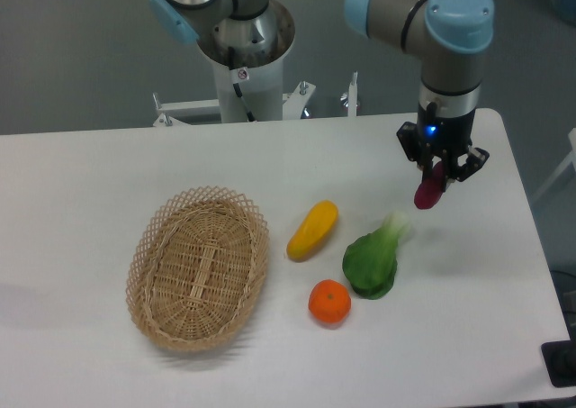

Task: Place the sweet potato on the table
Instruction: 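Carry the held purple sweet potato with the gripper and lower it toward the table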

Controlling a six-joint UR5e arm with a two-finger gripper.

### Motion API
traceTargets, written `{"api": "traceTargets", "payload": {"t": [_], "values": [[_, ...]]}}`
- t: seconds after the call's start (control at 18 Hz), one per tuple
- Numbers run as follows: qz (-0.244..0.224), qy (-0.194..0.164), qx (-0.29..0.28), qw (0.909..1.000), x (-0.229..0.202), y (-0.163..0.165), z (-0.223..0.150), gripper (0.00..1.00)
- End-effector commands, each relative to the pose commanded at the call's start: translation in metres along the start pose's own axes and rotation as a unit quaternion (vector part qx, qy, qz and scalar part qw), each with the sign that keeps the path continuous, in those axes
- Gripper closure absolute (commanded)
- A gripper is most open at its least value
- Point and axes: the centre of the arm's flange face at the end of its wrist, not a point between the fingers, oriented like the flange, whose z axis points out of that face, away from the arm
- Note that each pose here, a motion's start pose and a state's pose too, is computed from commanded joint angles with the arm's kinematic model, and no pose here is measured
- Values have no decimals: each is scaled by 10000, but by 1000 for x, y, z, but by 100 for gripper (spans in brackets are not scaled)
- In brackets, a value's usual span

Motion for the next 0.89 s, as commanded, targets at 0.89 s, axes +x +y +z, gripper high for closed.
{"api": "traceTargets", "payload": {"t": [0.89], "values": [[59, 420, 3, 9991, 22, 31, 119, 74]]}}
